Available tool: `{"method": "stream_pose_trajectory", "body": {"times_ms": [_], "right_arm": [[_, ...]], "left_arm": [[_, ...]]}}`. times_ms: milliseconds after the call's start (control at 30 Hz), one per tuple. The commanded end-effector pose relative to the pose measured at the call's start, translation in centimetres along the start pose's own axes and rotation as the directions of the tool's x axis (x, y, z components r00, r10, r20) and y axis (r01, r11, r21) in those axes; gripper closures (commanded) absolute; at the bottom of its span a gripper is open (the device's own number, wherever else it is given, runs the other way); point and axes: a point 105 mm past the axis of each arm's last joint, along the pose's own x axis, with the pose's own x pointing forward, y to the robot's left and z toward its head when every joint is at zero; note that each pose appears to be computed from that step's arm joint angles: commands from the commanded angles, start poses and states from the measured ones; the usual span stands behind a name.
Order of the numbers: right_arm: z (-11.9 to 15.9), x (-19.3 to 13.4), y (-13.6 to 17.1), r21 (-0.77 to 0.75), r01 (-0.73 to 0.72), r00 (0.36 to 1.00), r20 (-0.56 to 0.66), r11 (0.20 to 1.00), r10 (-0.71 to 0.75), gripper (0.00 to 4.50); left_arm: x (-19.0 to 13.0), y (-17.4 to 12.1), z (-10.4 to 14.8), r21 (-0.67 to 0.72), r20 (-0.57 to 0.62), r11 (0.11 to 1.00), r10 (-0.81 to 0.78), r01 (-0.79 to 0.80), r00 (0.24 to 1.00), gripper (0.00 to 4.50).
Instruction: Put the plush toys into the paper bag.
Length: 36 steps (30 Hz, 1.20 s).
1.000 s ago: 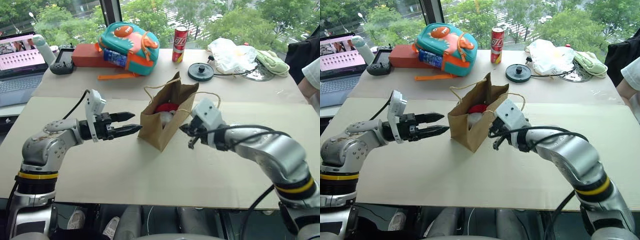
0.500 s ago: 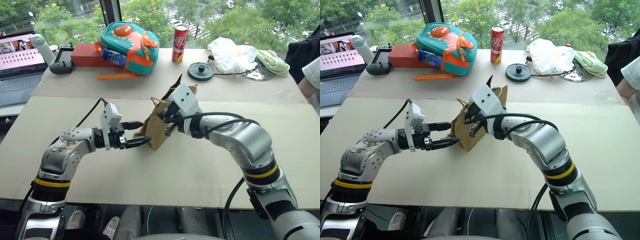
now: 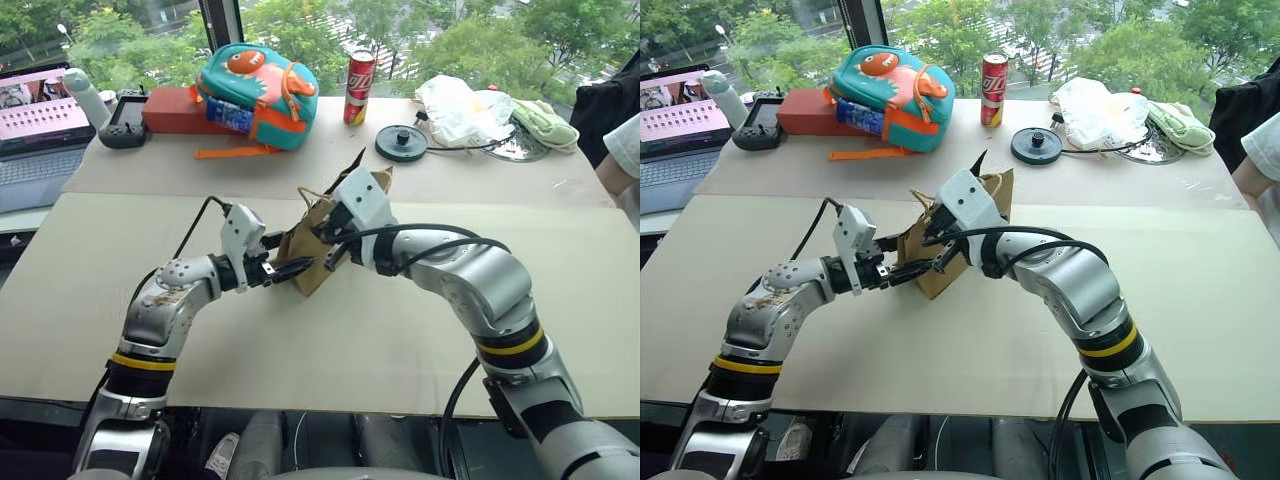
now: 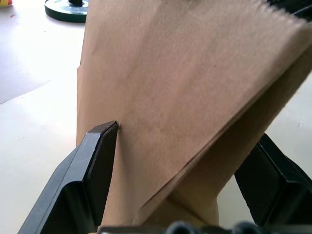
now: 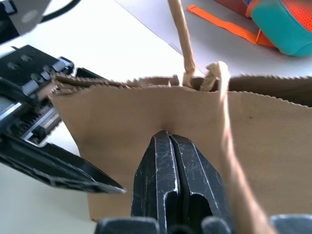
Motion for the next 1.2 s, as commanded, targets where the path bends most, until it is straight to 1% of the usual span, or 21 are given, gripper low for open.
{"method": "stream_pose_trajectory", "body": {"times_ms": [33,167,300,333,367,467,533,867,1033,1133,1200], "right_arm": [[1.4,-0.4,0.1,-0.021,0.005,0.999,0.044,1.0,-0.004,4.48],[1.5,-0.4,0.1,-0.017,0.007,0.999,0.046,1.0,-0.006,4.48],[1.6,-0.4,0.0,-0.017,0.01,0.999,0.049,1.0,-0.009,4.5],[1.6,-0.4,0.0,-0.017,0.011,0.999,0.049,1.0,-0.01,4.5],[1.6,-0.4,0.0,-0.017,0.011,0.999,0.05,1.0,-0.011,4.5],[1.6,-0.4,0.0,-0.017,0.013,0.999,0.048,1.0,-0.012,4.5],[1.6,-0.5,-0.1,-0.018,0.016,0.999,0.047,1.0,-0.015,4.5],[1.9,-0.8,0.0,-0.018,0.017,0.998,0.058,1.0,-0.016,4.5],[1.9,-4.1,1.4,-0.074,-0.059,0.993,0.096,0.996,0.066,4.5],[1.6,-6.1,1.7,-0.11,-0.082,0.991,0.096,0.991,0.093,4.5],[1.9,-7.5,1.7,-0.122,-0.095,0.986,0.127,0.988,0.11,4.5]], "left_arm": [[0.3,0.0,0.6,0.023,0.011,1.0,0.013,-0.013,1.0,0.84],[0.4,0.0,0.4,0.02,0.004,1.0,0.012,-0.013,1.0,0.84],[0.5,0.0,0.0,0.029,-0.014,0.999,0.016,-0.015,1.0,1.89],[0.5,0.0,-0.1,0.03,-0.017,0.999,0.015,-0.015,1.0,2.38],[0.5,0.0,-0.1,0.031,-0.018,0.999,0.015,-0.014,1.0,2.59],[0.5,0.0,-0.1,0.03,-0.017,1.0,0.011,-0.01,1.0,3.8],[0.6,-0.1,-0.1,0.029,-0.018,1.0,0.009,-0.008,1.0,4.44],[0.9,0.4,0.1,0.031,-0.021,0.999,0.034,-0.033,0.999,4.44],[1.2,1.1,0.9,0.003,0.02,0.999,0.052,-0.052,0.998,4.44],[1.3,1.3,1.2,-0.014,0.036,0.998,0.055,-0.055,0.998,4.44],[1.2,1.3,1.2,-0.012,0.037,0.999,0.053,-0.053,0.998,4.44]]}}
